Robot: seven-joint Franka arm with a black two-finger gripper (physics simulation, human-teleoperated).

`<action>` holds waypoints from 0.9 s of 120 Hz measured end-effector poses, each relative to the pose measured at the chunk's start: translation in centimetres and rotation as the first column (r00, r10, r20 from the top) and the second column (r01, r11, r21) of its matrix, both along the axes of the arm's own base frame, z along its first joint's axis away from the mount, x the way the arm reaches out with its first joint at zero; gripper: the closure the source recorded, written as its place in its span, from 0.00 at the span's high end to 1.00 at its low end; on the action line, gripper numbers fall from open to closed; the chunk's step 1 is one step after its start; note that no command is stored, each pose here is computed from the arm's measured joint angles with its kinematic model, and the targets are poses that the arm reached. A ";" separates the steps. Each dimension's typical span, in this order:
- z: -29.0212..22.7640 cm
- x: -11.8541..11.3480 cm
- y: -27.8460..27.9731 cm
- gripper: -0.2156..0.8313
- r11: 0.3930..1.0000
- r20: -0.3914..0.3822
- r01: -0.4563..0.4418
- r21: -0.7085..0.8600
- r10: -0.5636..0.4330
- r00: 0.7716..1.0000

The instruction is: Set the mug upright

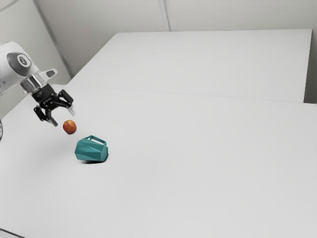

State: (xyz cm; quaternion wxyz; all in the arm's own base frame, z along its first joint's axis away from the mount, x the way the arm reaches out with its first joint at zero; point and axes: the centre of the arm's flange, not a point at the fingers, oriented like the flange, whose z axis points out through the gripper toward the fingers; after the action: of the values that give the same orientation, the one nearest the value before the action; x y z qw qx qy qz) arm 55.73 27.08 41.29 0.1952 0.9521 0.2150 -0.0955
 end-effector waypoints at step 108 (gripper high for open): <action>-12.1 -1.1 -2.3 0.79 0.935 -0.011 -0.056 -0.349 0.055 0.998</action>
State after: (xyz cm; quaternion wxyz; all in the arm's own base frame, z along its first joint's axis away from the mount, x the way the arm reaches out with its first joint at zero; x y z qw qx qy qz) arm 54.65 24.74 29.16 0.3637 0.8959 0.2214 -0.1271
